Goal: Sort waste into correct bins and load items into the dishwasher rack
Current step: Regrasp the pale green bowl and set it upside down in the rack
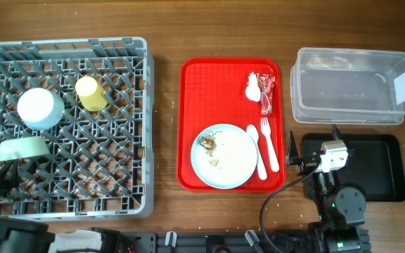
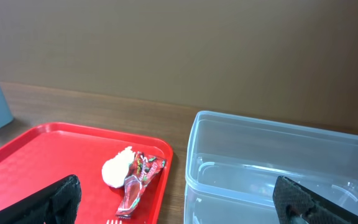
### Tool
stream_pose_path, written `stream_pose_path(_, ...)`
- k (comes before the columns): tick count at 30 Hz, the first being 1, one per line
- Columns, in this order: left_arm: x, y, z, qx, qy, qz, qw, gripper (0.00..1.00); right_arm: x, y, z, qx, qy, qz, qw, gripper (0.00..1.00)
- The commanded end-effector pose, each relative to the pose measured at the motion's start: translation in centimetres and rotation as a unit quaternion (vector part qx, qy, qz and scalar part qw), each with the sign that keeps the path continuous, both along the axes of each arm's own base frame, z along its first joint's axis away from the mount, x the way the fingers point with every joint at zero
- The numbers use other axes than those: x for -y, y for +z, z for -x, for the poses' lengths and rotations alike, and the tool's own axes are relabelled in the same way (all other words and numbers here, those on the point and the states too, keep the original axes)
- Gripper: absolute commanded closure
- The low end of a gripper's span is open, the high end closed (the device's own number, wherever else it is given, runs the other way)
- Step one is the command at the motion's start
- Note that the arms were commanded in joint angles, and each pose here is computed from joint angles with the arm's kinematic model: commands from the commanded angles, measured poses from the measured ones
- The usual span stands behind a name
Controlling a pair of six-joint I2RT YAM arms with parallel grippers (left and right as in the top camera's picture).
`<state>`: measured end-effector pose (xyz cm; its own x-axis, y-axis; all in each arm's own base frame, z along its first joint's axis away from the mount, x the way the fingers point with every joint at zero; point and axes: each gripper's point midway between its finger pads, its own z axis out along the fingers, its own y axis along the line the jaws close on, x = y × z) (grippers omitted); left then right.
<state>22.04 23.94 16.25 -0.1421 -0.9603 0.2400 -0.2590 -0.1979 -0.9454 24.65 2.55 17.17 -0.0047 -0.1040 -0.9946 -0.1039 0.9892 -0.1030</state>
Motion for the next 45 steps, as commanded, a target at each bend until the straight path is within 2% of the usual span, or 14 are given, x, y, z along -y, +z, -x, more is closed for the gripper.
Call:
stream_pose_path(1,0.9,1.5,0.0,0.041,0.004,0.062,0.997,0.01,-0.2,0.1,0.0,0.002,0.005,0.004,1.000,0.00)
stream_pose_path(6,4.2,-0.5,1.2,-0.066,-0.007,0.168,0.984,0.06,-0.2,0.1,0.0,0.002,0.005,0.004,1.000,0.00)
stream_pose_path(11,5.3,-1.3,1.9,-0.107,-0.015,0.192,0.975,0.02,-0.2,0.1,0.0,0.002,0.005,0.004,1.000,0.00)
stream_pose_path(12,5.6,-1.4,2.1,-0.117,-0.018,0.198,0.973,0.18,-0.2,0.1,0.0,0.002,0.005,0.004,1.000,0.00)
stream_pose_path(13,5.9,-1.3,2.1,-0.119,-0.019,0.205,0.971,0.63,-0.2,0.1,0.0,0.002,0.005,0.004,1.000,0.00)
stream_pose_path(14,6.4,-0.9,2.2,-0.118,-0.024,0.212,0.970,0.73,-0.2,0.1,0.0,0.002,0.005,0.004,1.000,0.00)
stream_pose_path(16,7.4,0.3,2.3,-0.106,-0.037,0.215,0.970,0.70,-0.2,0.1,0.0,0.002,0.005,0.004,1.000,0.00)
stream_pose_path(18,8.1,1.8,2.2,-0.077,-0.049,0.190,0.978,0.96,-0.2,0.1,0.0,0.002,0.005,0.004,1.000,0.00)
stream_pose_path(26,8.5,4.8,-1.3,-0.050,-0.129,0.008,0.990,0.96,-0.2,0.1,0.0,0.002,0.005,0.004,1.000,0.00)
stream_pose_path(28,7.8,3.3,-3.0,-0.095,-0.149,-0.037,0.984,0.96,-0.2,0.1,0.0,0.002,0.005,0.004,1.000,0.00)
stream_pose_path(32,8.6,0.4,-5.3,-0.230,-0.177,-0.169,0.942,0.96,-0.2,0.1,0.0,0.002,0.005,0.004,1.000,0.00)
stream_pose_path(34,8.1,-0.3,-4.6,-0.324,-0.146,-0.237,0.904,0.96,-0.2,0.1,0.0,0.002,0.005,0.004,1.000,0.00)
stream_pose_path(37,5.6,1.2,-2.3,-0.458,-0.025,-0.357,0.814,0.96,-0.2,0.1,0.0,0.002,0.005,0.004,1.000,0.00)
stream_pose_path(45,3.9,-2.3,-3.0,-0.539,-0.028,-0.388,0.747,0.96,-0.2,0.1,0.0,0.002,0.005,0.004,1.000,0.00)
